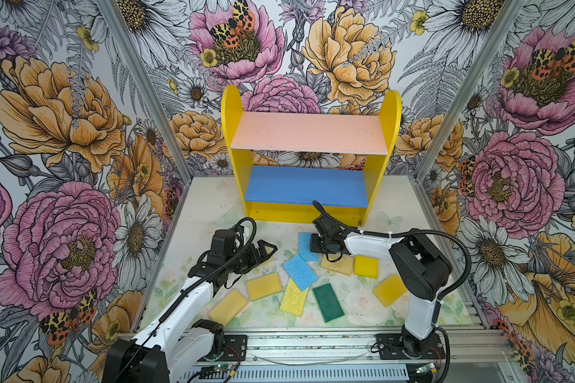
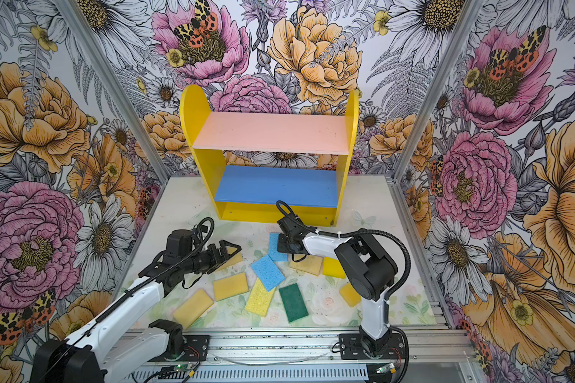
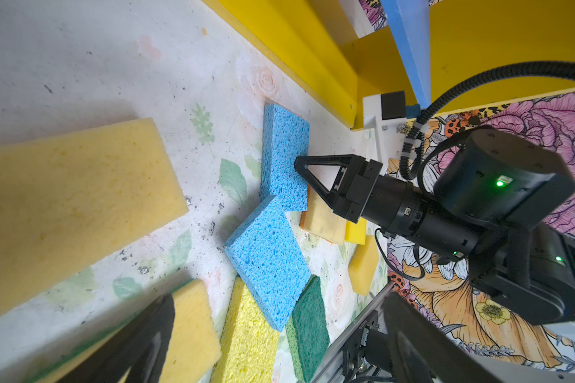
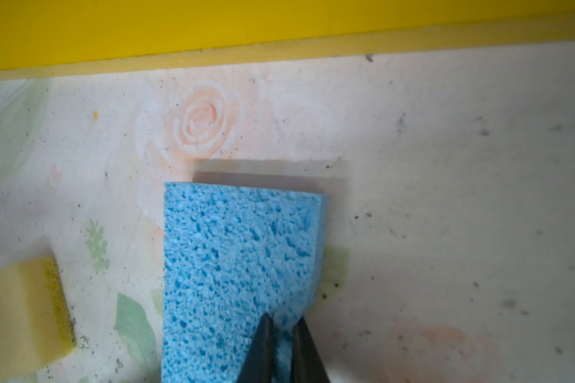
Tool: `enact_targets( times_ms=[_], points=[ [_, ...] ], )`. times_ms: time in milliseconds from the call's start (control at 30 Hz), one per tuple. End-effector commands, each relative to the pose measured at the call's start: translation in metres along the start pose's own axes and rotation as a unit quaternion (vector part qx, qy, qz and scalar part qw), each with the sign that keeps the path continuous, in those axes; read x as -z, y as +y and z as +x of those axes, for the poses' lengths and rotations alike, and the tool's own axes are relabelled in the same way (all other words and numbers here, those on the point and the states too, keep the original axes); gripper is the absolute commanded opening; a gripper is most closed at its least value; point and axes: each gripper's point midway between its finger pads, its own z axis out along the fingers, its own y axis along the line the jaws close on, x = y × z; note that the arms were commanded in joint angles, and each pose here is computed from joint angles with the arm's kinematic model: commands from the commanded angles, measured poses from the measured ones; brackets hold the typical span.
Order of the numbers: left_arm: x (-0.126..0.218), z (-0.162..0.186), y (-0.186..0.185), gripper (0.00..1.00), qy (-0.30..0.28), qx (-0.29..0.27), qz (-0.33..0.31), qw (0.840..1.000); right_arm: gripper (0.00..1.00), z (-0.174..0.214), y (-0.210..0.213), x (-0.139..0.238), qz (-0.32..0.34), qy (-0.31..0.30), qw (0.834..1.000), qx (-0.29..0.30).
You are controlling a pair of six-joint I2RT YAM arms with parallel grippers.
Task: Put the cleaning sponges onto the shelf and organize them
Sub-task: 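Lower the right gripper and close it on the blue sponge's near end, then lift the blue sponge upright with the right gripper toward the shelf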
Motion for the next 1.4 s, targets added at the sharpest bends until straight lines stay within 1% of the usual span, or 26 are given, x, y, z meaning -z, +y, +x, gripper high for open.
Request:
enact_targets(
  times_ms=[0, 200, 367, 500, 633, 800, 900, 1000, 1133, 1267, 1367],
  points=[
    [-0.003, -0.001, -0.005, 0.99, 0.001, -0.003, 0.011, 1.0, 0.08, -0.007, -0.001, 0.017, 0.011, -0.023, 1.0, 0.006],
    [-0.002, -0.007, -0.011, 0.99, -0.003, -0.007, 0.015, 1.0, 0.03, -0.026, 0.002, 0.047, 0.007, -0.069, 0.998, 0.009],
    [-0.002, -0.011, -0.021, 0.99, -0.005, -0.012, 0.025, 1.0, 0.02, -0.038, 0.004, 0.071, -0.007, -0.096, 0.995, 0.013],
    [-0.001, -0.012, -0.027, 0.99, -0.006, -0.019, 0.031, 0.999, 0.0, -0.044, 0.007, 0.086, -0.028, -0.105, 0.994, 0.01],
    [0.001, -0.013, -0.032, 0.99, -0.009, -0.02, 0.039, 0.999, 0.0, -0.045, 0.011, 0.099, -0.051, -0.107, 0.993, 0.004],
    [0.003, -0.014, -0.043, 0.99, -0.015, -0.023, 0.062, 0.998, 0.0, -0.042, 0.016, 0.112, -0.079, -0.103, 0.991, -0.009],
    [0.005, -0.015, -0.055, 0.99, -0.022, -0.024, 0.094, 0.995, 0.0, -0.041, 0.021, 0.124, -0.1, -0.105, 0.989, -0.012],
    [0.005, -0.013, -0.068, 0.99, -0.025, -0.021, 0.128, 0.991, 0.0, -0.039, 0.026, 0.136, -0.123, -0.107, 0.987, -0.02],
    [0.003, -0.012, -0.094, 0.99, -0.024, -0.041, 0.169, 0.984, 0.0, -0.038, 0.043, 0.15, -0.172, -0.101, 0.98, -0.019],
    [-0.003, -0.01, -0.111, 0.97, -0.014, -0.056, 0.189, 0.98, 0.0, -0.037, 0.073, 0.166, -0.24, -0.08, 0.967, 0.006],
    [-0.005, -0.014, -0.119, 0.93, -0.019, -0.049, 0.211, 0.976, 0.0, -0.031, 0.091, 0.173, -0.281, -0.053, 0.958, 0.027]
  ],
)
